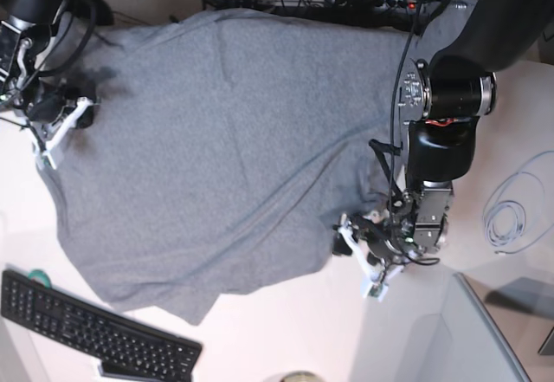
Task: Layout the t-shirt on the table in an organized manner, then fold the t-shirt properly
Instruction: 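Drag the grasped fabric with the left gripper away from the right gripper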
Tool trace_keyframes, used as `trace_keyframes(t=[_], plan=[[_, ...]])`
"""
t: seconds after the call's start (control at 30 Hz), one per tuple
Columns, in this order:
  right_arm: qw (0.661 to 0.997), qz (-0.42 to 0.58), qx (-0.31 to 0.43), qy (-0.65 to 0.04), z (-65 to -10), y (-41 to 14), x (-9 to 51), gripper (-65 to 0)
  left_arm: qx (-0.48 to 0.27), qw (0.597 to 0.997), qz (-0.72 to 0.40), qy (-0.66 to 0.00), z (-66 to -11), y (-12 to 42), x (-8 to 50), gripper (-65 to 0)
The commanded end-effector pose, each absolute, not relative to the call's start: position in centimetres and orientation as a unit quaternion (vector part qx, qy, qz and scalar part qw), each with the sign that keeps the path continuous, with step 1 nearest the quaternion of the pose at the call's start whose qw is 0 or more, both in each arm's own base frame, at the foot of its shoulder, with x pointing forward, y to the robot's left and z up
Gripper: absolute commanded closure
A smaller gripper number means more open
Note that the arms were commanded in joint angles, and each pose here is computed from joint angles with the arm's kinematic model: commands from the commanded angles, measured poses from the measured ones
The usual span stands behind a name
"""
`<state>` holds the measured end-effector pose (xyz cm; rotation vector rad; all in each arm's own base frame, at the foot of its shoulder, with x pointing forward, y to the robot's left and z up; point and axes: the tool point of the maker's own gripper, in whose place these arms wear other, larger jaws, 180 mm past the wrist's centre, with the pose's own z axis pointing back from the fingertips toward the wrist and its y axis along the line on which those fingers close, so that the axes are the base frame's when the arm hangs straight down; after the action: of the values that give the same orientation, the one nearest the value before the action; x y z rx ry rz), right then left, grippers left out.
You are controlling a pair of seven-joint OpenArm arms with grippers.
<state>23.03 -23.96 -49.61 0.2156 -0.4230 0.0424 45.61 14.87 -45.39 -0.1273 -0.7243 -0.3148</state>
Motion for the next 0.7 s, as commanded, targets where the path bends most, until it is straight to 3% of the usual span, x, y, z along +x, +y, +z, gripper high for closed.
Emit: trace_keyframes(t=[0.0,0.27,0.33,0.43,0.47,0.67], plan=[[0.969,0.025,0.100,-0.223,-48.8,-24.6,23.9,-2.3,-0.065,0.911,-0.147,-0.381,-43.5,15.0,47.5,-42.0],[0.969,0.025,0.100,-0.223,-48.8,-24.6,23.9,-2.3,-0.079,0.916,-0.143,-0.367,-44.9,14.1,46.6,-40.5],[0.969,0.025,0.100,-0.223,-48.8,-24.6,23.9,-2.3,-0.079,0.917,-0.143,-0.364,-45.3,14.1,46.1,-30.3],[0.969,0.025,0.100,-0.223,-48.8,-24.6,23.9,-2.3,-0.079,0.917,-0.143,-0.364,-45.4,14.1,46.0,-3.6],[0.969,0.025,0.100,-0.223,-48.8,-24.6,23.9,-2.3,-0.079,0.917,-0.143,-0.364,-45.4,14.1,46.0,0.0],[0.970,0.025,0.100,-0.222,-48.9,-24.6,23.8,-2.3,-0.061,0.901,-0.152,-0.401,-42.6,14.7,48.0,0.0]])
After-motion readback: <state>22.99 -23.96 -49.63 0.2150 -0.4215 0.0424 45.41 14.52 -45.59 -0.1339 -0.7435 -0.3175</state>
